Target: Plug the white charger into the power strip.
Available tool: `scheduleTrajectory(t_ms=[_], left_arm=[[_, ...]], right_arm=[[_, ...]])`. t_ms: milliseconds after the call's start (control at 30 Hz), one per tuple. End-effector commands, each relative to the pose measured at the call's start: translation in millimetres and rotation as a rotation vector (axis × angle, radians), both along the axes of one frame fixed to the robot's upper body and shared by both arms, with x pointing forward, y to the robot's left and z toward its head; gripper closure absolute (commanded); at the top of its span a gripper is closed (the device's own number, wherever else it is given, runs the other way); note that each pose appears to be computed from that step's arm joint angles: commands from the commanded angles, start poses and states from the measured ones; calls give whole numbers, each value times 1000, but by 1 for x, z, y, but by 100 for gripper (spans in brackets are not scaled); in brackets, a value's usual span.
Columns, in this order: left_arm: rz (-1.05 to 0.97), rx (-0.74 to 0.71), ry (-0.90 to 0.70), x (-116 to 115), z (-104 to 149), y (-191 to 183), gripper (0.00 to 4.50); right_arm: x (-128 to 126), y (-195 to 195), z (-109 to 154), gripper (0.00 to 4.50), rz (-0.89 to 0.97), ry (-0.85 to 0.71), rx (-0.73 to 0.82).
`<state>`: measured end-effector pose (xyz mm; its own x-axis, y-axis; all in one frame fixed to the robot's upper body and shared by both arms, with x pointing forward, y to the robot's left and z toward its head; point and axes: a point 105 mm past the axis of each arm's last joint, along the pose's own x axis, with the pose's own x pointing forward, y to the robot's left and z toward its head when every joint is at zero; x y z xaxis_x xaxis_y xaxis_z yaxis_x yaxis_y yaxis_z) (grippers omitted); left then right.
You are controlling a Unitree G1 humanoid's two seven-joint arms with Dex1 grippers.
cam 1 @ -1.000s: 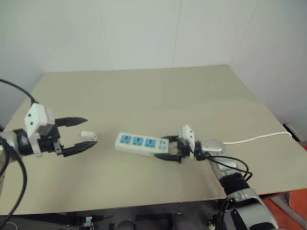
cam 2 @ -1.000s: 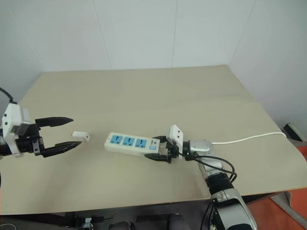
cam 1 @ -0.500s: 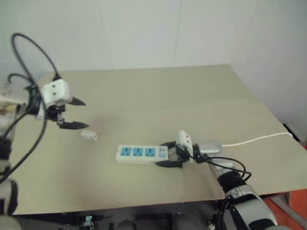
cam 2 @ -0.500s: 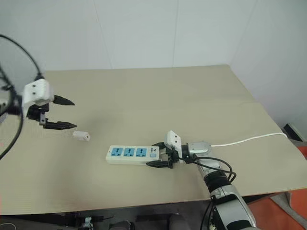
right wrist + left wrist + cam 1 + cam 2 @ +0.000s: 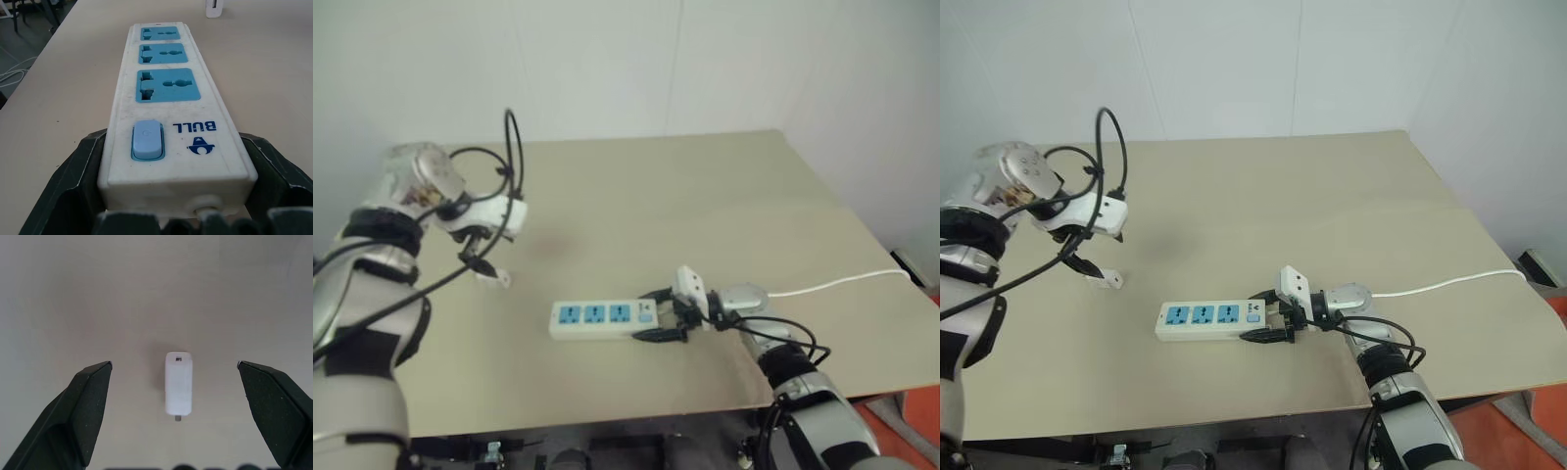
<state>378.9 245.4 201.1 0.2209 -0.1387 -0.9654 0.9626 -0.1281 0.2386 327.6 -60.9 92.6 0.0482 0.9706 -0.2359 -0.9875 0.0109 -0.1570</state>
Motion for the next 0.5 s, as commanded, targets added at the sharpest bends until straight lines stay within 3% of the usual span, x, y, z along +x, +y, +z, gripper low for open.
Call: scheduleTrajectory(t_ms=[33, 500], left_arm=[[13, 52, -10, 3, 3, 2, 0], [120, 107, -8, 17, -28, -5, 0]], right_arm=[[0, 2, 10, 106, 23, -36, 9], [-3, 5, 8, 106, -8, -25, 31]])
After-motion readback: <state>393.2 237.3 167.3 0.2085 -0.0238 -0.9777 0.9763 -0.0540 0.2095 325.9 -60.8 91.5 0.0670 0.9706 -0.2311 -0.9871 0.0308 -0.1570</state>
